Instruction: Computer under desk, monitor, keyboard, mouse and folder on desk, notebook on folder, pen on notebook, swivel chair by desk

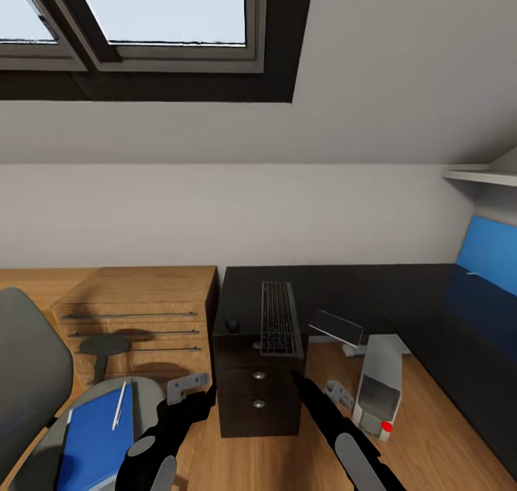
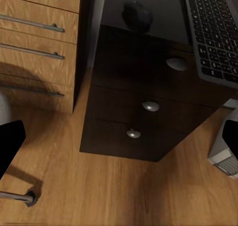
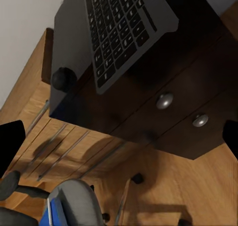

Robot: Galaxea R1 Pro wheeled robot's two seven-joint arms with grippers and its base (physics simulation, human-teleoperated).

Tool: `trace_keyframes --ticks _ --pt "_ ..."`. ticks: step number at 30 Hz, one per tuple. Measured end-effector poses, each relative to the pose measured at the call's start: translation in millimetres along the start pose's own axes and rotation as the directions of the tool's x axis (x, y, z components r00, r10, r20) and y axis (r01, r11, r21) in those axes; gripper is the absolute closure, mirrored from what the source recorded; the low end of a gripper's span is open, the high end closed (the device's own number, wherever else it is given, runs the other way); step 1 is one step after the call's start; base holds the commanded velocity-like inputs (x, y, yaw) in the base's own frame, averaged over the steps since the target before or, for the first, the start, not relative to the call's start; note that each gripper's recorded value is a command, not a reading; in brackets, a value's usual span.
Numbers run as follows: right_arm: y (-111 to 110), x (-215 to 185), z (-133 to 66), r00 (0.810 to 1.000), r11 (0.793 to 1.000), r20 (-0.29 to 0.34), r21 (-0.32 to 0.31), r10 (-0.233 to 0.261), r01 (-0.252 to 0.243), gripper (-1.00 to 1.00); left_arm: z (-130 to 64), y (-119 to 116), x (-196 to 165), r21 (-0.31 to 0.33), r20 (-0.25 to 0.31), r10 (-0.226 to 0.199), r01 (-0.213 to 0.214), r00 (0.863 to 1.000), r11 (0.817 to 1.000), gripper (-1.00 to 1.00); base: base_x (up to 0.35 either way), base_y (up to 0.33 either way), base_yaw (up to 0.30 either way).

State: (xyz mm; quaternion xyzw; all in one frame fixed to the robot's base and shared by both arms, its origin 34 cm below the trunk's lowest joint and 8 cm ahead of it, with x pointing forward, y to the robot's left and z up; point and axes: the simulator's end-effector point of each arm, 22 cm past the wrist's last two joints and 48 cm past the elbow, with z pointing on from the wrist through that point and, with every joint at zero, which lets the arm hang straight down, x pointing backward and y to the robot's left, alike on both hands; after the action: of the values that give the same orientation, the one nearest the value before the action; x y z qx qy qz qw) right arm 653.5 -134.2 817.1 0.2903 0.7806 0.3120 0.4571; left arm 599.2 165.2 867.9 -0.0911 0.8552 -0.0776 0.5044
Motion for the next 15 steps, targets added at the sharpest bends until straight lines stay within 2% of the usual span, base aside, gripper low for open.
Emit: trace_keyframes --ticks 9,15 --pt "-12 7 5.5 1.000 1.000 0.000 0.003 -0.001 0.001 -1.00 7.0 4 12 -0.004 -0.001 0.000 0.000 1.000 1.000 -1.00 0.000 0.000 0.000" --pt "-25 16 9.7 1.000 1.000 -0.006 0.015 0.000 0.000 -1.00 14.1 13 30 -0.033 -0.022 0.004 -0.005 1.000 0.999 -1.00 0.000 0.000 0.000"
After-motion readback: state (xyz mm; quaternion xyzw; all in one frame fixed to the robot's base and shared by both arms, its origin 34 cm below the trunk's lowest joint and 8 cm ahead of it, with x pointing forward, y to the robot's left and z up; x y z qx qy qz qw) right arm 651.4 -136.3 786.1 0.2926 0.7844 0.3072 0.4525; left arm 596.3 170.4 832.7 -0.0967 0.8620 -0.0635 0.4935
